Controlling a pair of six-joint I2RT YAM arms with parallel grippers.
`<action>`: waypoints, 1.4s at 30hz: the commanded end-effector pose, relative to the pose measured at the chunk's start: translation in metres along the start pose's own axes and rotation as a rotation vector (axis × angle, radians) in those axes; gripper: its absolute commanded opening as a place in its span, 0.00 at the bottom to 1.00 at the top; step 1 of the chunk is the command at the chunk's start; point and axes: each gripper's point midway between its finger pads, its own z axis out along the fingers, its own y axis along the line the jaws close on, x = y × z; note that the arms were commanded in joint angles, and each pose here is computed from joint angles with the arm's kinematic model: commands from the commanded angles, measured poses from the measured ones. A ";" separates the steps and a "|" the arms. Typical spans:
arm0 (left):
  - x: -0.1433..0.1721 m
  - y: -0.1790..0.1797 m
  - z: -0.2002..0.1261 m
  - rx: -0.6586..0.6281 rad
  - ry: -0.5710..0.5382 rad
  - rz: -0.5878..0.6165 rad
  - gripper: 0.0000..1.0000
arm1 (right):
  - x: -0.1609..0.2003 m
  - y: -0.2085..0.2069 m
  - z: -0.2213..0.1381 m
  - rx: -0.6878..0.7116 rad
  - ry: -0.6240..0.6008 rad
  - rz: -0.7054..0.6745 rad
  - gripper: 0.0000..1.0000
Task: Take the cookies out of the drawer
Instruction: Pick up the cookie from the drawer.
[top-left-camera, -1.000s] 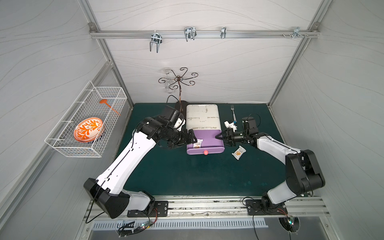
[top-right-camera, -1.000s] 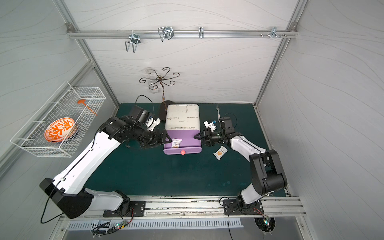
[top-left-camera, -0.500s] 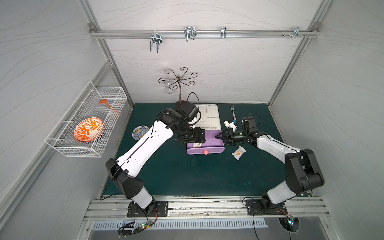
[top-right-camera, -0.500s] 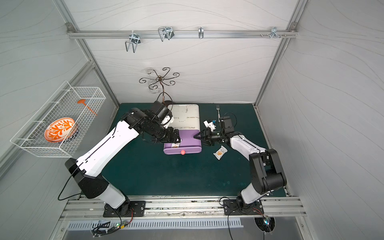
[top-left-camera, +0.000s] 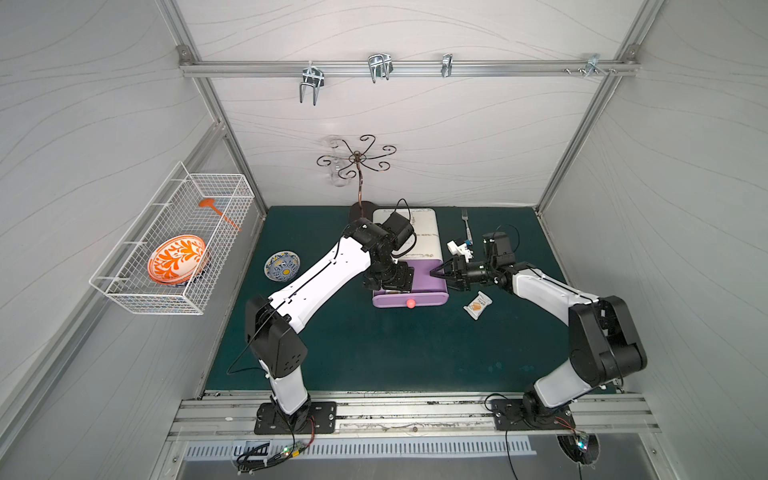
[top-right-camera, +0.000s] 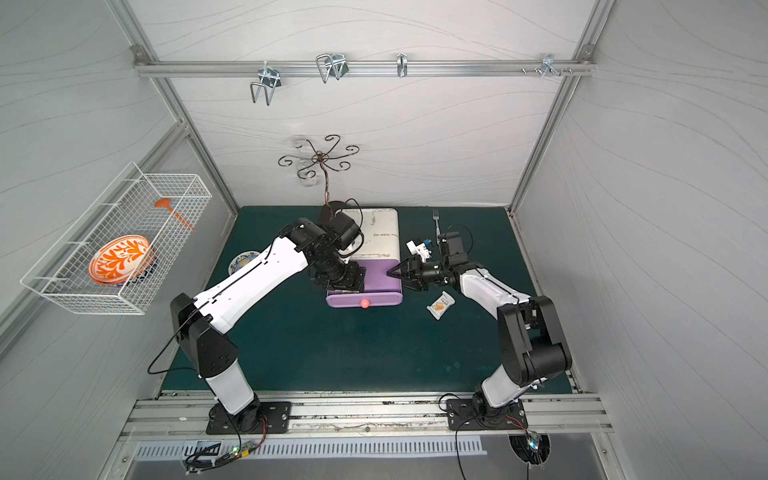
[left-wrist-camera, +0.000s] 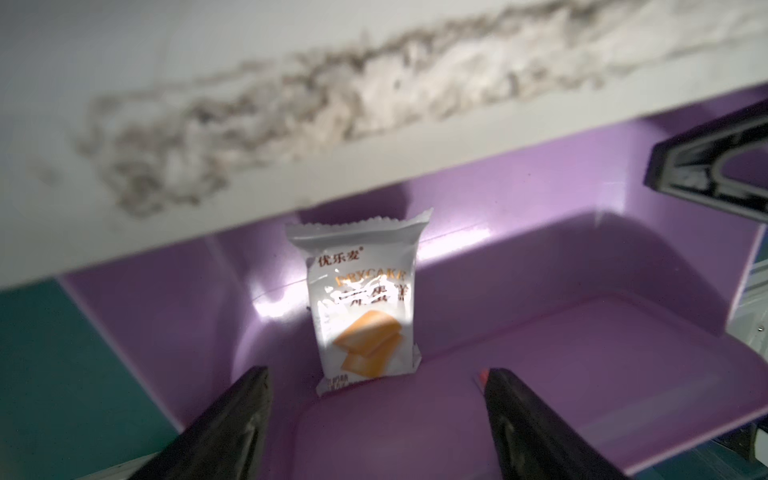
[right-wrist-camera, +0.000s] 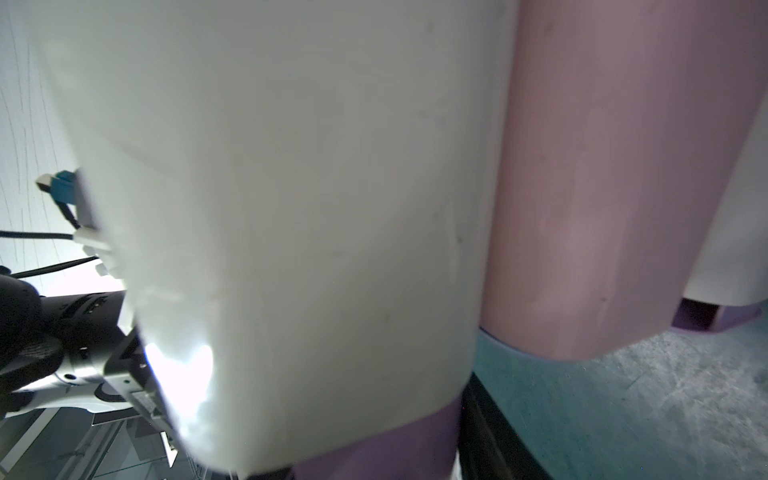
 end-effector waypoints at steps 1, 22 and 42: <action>-0.009 0.001 -0.004 -0.047 -0.037 0.017 0.84 | -0.001 0.004 0.001 -0.006 0.010 -0.010 0.46; -0.012 0.005 0.028 -0.182 -0.113 -0.010 0.76 | 0.000 0.007 0.000 -0.002 0.014 -0.015 0.46; -0.022 0.006 0.023 -0.195 -0.199 -0.009 0.50 | 0.000 0.009 0.000 0.007 0.012 -0.018 0.46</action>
